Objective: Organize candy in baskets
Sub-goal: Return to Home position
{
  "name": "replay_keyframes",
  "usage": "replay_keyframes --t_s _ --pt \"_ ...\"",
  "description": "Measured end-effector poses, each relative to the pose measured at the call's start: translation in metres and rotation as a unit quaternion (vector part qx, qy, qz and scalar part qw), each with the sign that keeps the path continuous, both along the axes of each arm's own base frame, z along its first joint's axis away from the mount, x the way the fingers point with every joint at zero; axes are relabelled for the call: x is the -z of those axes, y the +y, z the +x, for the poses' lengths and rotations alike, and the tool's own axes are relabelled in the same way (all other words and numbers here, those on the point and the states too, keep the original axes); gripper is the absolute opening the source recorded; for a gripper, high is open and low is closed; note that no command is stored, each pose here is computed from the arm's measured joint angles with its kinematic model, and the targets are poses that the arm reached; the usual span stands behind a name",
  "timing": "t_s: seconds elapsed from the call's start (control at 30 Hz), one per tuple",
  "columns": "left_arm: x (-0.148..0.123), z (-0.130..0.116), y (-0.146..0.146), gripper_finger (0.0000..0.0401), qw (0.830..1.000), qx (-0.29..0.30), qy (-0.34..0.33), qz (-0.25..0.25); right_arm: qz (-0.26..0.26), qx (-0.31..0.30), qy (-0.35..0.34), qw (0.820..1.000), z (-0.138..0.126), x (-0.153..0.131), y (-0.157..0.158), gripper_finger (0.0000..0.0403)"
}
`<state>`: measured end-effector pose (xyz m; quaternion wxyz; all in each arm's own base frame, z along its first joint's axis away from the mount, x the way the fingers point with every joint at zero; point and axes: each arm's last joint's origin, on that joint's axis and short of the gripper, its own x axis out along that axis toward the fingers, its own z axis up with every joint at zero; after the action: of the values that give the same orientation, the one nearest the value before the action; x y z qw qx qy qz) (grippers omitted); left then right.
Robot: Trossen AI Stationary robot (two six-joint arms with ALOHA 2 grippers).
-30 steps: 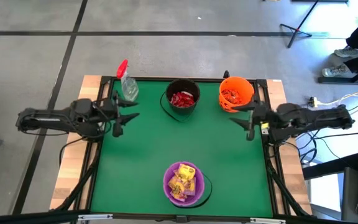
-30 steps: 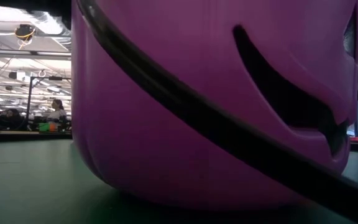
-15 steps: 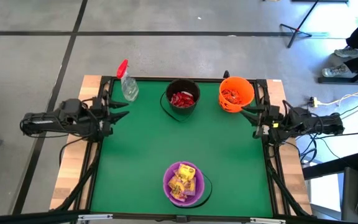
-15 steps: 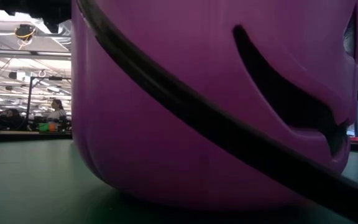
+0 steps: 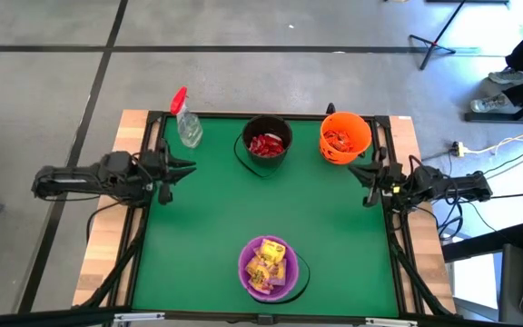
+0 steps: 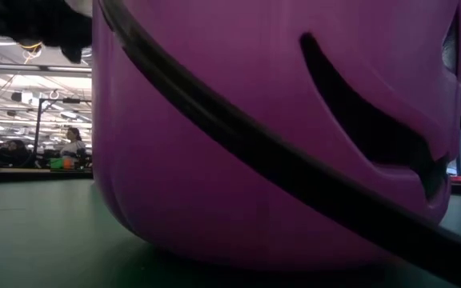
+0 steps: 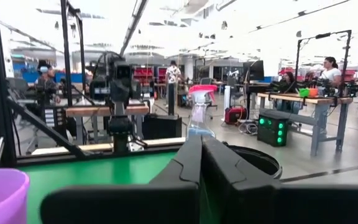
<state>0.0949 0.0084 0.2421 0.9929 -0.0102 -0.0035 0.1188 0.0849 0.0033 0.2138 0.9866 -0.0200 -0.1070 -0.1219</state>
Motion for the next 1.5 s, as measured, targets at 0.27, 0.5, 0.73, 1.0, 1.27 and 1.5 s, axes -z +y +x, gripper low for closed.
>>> replay_keyframes --t_s 0.27,0.5,0.73,1.0,1.27,1.5 --pt "0.051 0.009 -0.001 0.0005 0.997 0.029 -0.075 -0.005 -0.004 -0.013 0.013 1.0 0.002 0.005 0.001 0.0003" --pt "0.063 0.009 -0.002 0.0001 0.997 0.045 -0.062 -0.008 0.01 -0.016 0.033 0.999 0.006 0.019 0.002 0.0002" --pt "0.063 0.009 -0.005 0.0 0.993 0.098 -0.06 0.002 0.029 -0.018 0.03 0.999 0.01 0.034 0.002 0.0001" --pt "0.066 0.01 -0.005 0.0001 0.994 0.1 -0.048 -0.014 0.04 -0.001 0.041 0.998 0.01 0.036 0.001 0.0002" --pt "0.066 0.01 -0.004 0.0001 0.995 0.083 -0.046 -0.004 0.043 0.004 0.043 0.998 0.01 0.037 0.001 0.0009" --pt "0.066 0.01 -0.005 0.0001 0.995 0.084 -0.045 -0.001 0.041 0.004 0.053 0.998 0.01 0.039 0.001 0.0009"
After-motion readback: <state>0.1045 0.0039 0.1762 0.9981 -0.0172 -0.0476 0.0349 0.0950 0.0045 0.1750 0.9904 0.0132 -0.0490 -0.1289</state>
